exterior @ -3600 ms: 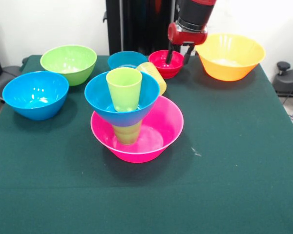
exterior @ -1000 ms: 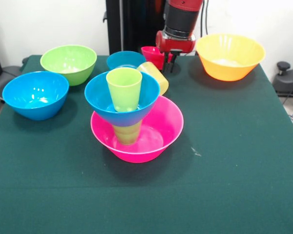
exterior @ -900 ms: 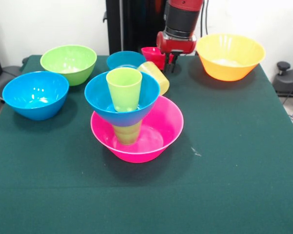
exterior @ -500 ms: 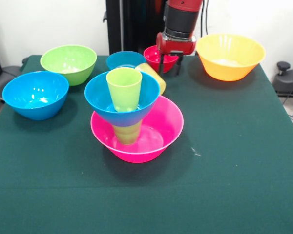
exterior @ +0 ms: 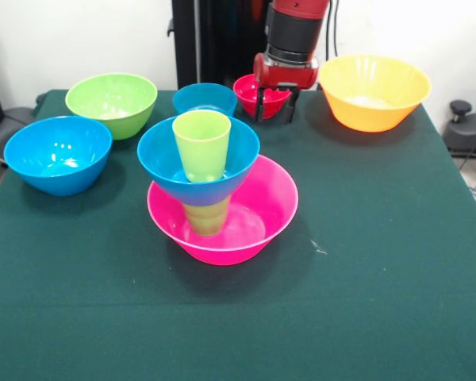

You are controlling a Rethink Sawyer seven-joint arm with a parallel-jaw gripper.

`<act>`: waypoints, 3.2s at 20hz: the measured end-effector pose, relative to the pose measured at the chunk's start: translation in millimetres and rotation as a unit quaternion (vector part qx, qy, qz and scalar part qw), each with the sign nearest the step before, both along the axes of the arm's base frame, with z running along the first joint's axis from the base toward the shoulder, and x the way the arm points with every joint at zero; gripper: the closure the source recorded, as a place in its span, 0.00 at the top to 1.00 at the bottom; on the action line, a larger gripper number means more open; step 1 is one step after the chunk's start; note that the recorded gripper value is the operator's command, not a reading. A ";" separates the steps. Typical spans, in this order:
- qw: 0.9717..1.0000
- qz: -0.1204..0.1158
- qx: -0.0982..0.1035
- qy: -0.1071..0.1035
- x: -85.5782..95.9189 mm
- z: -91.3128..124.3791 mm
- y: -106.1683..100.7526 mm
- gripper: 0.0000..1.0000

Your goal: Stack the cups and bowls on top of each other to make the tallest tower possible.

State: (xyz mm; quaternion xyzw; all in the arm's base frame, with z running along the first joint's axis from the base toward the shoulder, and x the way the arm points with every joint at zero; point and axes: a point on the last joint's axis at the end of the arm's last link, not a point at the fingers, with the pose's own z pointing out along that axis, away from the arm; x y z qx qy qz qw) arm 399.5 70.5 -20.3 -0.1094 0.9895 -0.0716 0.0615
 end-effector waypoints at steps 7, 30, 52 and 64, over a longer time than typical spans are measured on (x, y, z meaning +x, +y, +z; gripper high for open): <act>1.000 -0.005 0.005 -0.016 11.1 16.6 1.3 1.00; 1.000 -0.024 0.001 0.009 -3.2 48.8 1.2 1.00; 0.998 -0.019 0.001 0.056 -50.9 41.0 10.6 1.00; 0.997 -0.017 0.007 0.076 -69.7 20.4 16.9 1.00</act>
